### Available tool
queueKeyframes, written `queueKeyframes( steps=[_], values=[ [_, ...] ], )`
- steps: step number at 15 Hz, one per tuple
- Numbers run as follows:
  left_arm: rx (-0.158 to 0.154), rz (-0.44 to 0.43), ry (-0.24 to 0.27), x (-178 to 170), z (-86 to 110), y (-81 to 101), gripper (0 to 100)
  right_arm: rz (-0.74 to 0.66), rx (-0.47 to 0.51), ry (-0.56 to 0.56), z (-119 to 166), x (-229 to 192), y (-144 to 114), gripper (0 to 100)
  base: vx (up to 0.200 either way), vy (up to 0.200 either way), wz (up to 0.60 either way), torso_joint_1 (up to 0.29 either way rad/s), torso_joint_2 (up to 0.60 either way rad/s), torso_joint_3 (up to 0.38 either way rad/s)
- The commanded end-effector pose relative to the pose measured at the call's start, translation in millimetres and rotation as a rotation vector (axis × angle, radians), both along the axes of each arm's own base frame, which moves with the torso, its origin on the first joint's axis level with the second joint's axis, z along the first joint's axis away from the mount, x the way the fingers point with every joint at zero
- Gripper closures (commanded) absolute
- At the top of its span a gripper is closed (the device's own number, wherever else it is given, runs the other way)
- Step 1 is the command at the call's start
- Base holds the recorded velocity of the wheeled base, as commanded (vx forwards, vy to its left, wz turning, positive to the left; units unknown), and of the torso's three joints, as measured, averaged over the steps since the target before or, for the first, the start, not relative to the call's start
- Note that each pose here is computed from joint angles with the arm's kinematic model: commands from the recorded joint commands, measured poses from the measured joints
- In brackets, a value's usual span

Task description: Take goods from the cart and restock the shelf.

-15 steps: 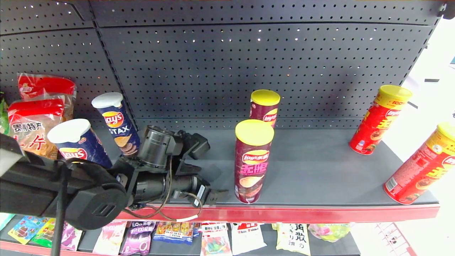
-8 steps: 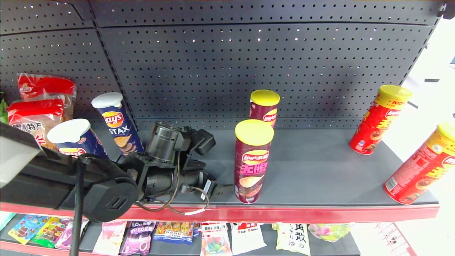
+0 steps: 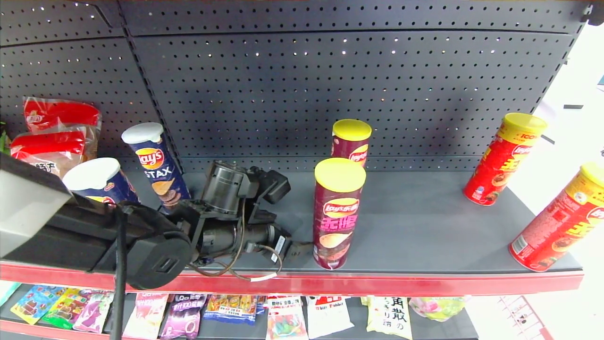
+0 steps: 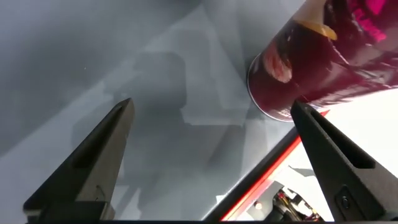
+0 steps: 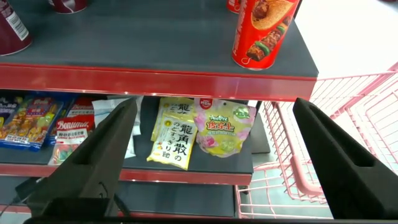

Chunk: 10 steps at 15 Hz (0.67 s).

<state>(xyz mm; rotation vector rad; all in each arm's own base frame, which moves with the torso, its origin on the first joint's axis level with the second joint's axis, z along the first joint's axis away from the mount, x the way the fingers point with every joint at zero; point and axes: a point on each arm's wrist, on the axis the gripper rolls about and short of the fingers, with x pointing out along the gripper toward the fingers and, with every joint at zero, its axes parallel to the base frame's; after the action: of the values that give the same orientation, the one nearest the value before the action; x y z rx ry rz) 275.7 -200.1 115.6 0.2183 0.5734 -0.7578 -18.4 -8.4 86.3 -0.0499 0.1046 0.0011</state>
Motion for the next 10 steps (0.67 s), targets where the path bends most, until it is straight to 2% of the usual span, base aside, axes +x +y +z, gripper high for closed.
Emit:
queueKeyframes(
  steps=[1, 10],
  values=[
    [0.001, 0.000, 0.000, 1, -1.0, -0.9, 0, 0.000, -0.002, 0.005, 0, 0, 0, 0, 0.000, 0.000, 0.00, 0.000, 0.00, 0.000],
    [-0.004, -0.008, -0.016, 6, 0.1, -12.0, 0, 0.000, -0.002, 0.005, 0, 0, 0, 0, 0.000, 0.000, 0.00, 0.000, 0.00, 0.000]
  ],
)
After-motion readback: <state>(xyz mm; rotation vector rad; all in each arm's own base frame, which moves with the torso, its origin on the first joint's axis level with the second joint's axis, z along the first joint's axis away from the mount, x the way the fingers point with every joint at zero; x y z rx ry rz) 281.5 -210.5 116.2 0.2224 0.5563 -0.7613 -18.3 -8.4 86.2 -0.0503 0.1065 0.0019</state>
